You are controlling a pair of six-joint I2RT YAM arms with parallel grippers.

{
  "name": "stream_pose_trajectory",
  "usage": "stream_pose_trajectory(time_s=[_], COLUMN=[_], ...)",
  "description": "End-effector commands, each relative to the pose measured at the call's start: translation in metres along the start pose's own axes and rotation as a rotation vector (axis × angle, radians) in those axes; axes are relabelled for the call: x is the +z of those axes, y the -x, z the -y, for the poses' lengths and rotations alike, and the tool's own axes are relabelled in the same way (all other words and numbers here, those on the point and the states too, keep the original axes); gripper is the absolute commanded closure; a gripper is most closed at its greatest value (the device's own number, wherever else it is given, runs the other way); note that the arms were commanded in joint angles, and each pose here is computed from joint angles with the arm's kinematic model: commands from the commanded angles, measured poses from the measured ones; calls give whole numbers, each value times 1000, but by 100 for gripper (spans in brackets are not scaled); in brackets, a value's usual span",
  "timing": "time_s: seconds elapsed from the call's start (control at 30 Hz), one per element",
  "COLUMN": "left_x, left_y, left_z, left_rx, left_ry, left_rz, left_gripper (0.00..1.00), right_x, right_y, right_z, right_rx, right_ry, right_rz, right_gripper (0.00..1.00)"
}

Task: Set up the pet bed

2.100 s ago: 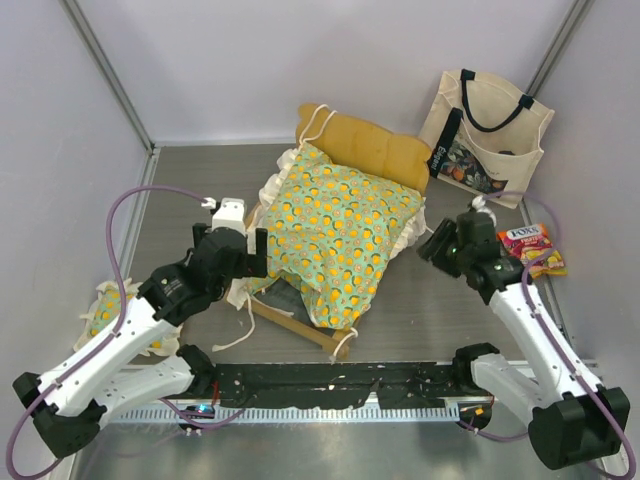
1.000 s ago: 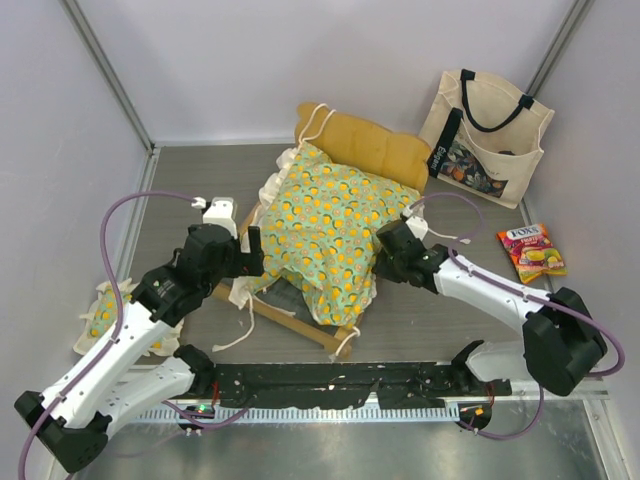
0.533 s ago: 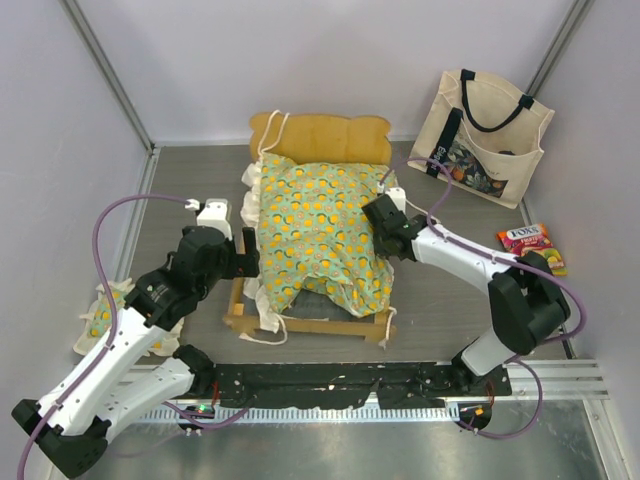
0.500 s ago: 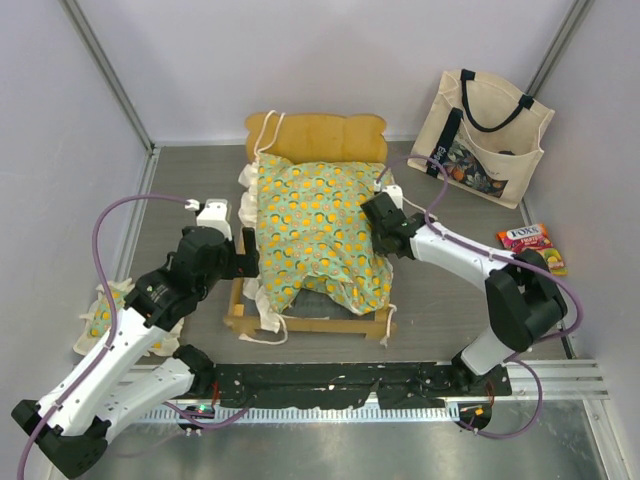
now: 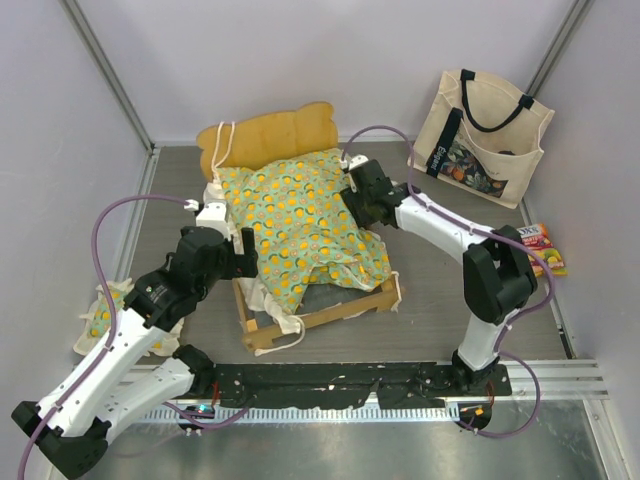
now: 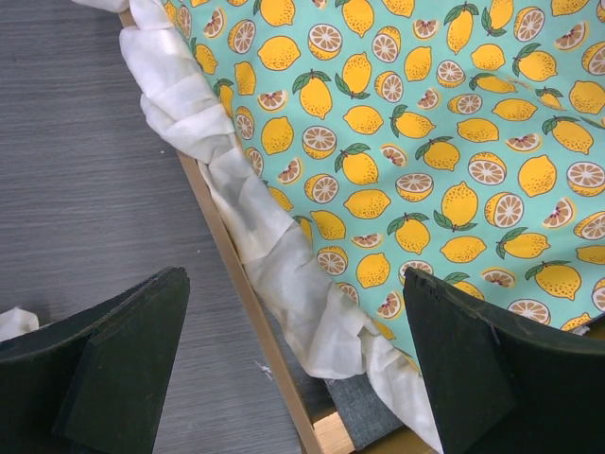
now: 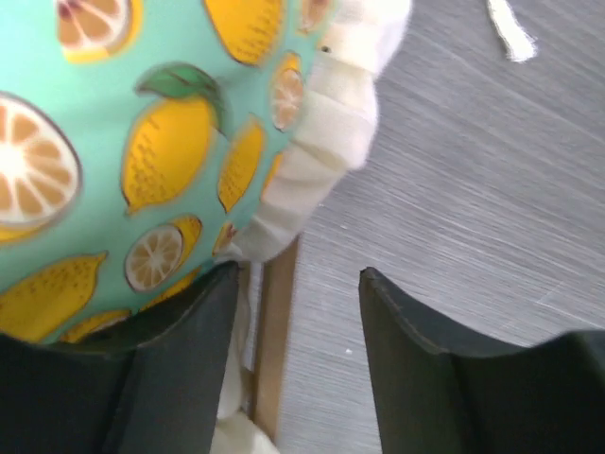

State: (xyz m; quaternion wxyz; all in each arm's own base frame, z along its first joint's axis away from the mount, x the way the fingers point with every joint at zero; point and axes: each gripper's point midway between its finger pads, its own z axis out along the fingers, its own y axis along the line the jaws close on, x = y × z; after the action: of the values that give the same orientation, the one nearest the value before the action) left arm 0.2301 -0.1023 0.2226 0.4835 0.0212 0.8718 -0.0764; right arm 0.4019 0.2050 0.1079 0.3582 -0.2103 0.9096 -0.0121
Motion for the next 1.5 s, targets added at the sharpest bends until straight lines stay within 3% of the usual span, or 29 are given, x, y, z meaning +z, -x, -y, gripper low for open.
stream_pose_trajectory(time_s=[0.0, 0.2, 0.37, 0.43, 0.5, 0.6, 0.73, 1.17, 1.47], left_x=[1, 4, 2, 2, 2, 3, 4, 8, 11], left_y=[1, 1, 3, 2, 2, 3, 3, -1, -2], left_z=[-2, -1, -3, -3, -2, 0, 3, 4, 6], left_rx=[0, 5, 1, 1, 3, 5, 3, 10, 14], left_ry=[9, 12, 17, 15, 13, 3, -8, -12, -15], left_rz=[9, -3, 3, 2, 0, -7, -10, -27, -32], left_gripper=[0, 0, 0, 0, 0, 0, 0, 0, 0], right_x=[-30, -90, -141, -148, -152, -156, -160, -157, -152], right_y=[4, 4, -26, -41, -54, -84, -93, -132, -140], right_z=[33, 82, 81, 59, 36, 13, 1, -13, -20], right_rx=[11, 258, 358, 350, 360, 354, 380, 394, 385], right_ry=[-32, -153, -120, 4, 126, 233, 292, 327, 360], right_rz=[-14, 142, 208, 165, 112, 2, -20, -187, -228], right_gripper=[37, 29, 27, 28, 34, 41, 47, 59, 69])
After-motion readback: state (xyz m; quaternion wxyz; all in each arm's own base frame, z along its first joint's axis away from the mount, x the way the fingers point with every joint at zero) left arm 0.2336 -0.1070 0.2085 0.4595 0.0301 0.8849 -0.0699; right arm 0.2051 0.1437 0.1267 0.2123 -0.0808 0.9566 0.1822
